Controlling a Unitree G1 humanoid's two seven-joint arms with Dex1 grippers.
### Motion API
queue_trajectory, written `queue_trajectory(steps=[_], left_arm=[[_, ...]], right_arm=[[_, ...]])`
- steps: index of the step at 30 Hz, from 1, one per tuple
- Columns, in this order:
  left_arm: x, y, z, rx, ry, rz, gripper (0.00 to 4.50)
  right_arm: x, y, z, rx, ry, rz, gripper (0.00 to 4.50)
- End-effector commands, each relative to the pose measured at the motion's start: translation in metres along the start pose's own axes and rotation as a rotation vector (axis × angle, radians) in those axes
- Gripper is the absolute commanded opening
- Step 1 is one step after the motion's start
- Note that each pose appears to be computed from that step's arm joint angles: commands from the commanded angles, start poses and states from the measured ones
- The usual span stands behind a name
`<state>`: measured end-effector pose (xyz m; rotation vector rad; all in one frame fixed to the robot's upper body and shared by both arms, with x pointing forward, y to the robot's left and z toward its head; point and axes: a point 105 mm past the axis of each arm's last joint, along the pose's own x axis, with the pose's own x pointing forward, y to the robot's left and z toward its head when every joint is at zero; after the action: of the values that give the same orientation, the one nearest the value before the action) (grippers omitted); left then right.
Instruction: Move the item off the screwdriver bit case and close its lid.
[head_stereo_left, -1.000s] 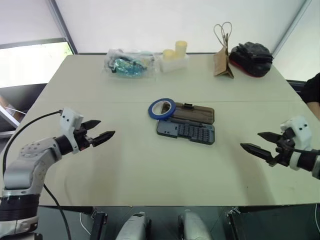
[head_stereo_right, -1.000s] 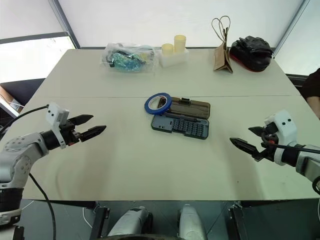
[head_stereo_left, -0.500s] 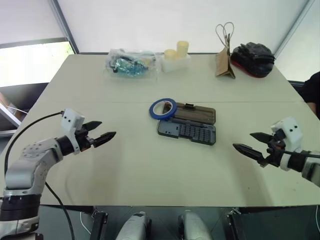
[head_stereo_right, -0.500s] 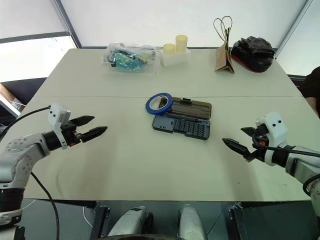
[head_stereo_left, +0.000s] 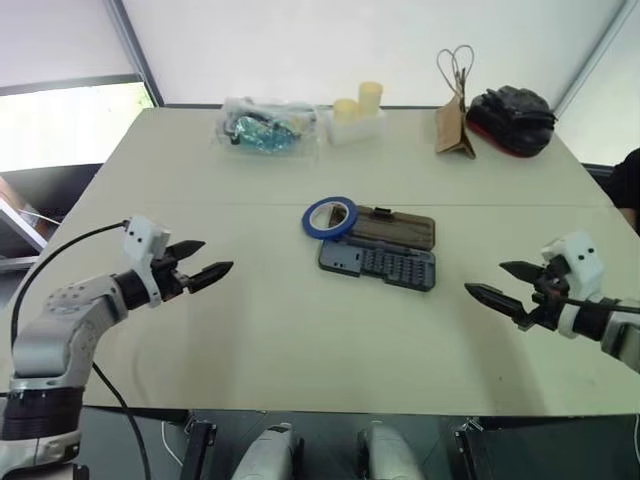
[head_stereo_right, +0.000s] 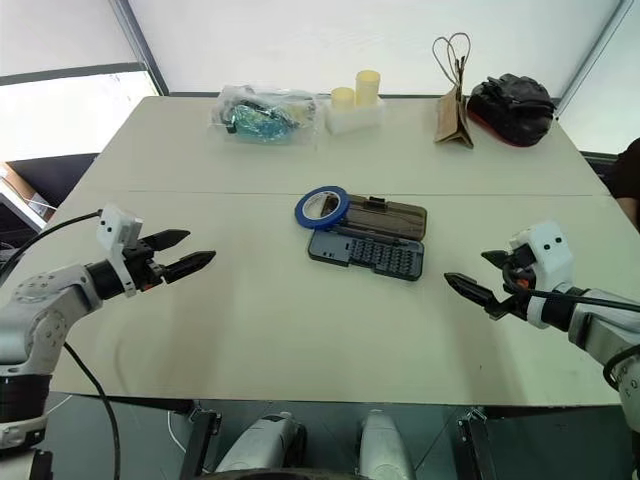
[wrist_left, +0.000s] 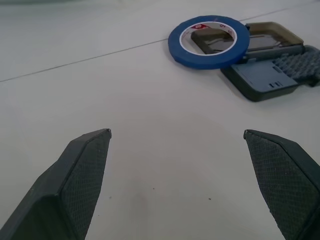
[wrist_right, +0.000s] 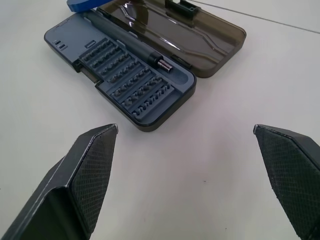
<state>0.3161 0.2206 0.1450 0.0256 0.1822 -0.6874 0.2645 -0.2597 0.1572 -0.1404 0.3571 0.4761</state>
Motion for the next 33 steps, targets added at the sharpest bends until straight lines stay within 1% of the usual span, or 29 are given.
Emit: queue_trajectory(steps=[1,4,7,11,14,15,17,18,20,24,27,29,33], left_arm=[[0.013,-0.005,0.021,0.042,-0.059,-0.035,4.44],[0.035,-0.014,0.033,0.095,-0.068,-0.118,4.44],[0.057,-0.021,0.038,0.211,-0.033,-0.231,4.44],[0.091,-0.016,0.04,0.347,0.015,-0.329,4.44],[0.113,-0.013,0.041,0.519,0.05,-0.369,4.44],[0.122,-0.017,0.043,0.608,0.069,-0.395,4.44],[0.136,-0.025,0.047,0.682,0.078,-0.429,4.44],[0.14,-0.028,0.047,0.702,0.086,-0.445,4.44],[0.147,-0.034,0.037,0.752,0.121,-0.481,4.44],[0.155,-0.042,0.024,0.753,0.157,-0.512,4.44],[0.158,-0.043,0.007,0.884,0.239,-0.517,4.44],[0.162,-0.042,0.003,0.918,0.253,-0.491,4.44],[0.167,-0.042,0.002,0.935,0.255,-0.452,4.44]], right_arm=[[0.003,-0.001,0.012,-0.032,-0.048,-0.011,4.5],[0.01,0.007,0.022,-0.048,-0.072,0.032,4.5],[0.016,0.012,0.034,-0.075,-0.099,0.059,4.5],[0.025,0.017,0.044,-0.087,-0.133,0.067,4.5],[0.029,0.023,0.043,-0.09,-0.14,0.069,4.5],[0.029,0.024,0.041,-0.09,-0.144,0.065,4.5],[0.027,0.028,0.04,-0.09,-0.155,0.056,4.5],[0.026,0.03,0.04,-0.09,-0.164,0.053,4.5],[0.023,0.037,0.047,-0.083,-0.206,0.053,4.5],[0.016,0.044,0.055,-0.062,-0.262,0.041,4.5],[0.009,0.042,0.05,-0.052,-0.256,0.002,4.5],[0.007,0.04,0.047,-0.043,-0.25,-0.022,4.5],[0.005,0.041,0.046,-0.037,-0.255,-0.034,4.5]])
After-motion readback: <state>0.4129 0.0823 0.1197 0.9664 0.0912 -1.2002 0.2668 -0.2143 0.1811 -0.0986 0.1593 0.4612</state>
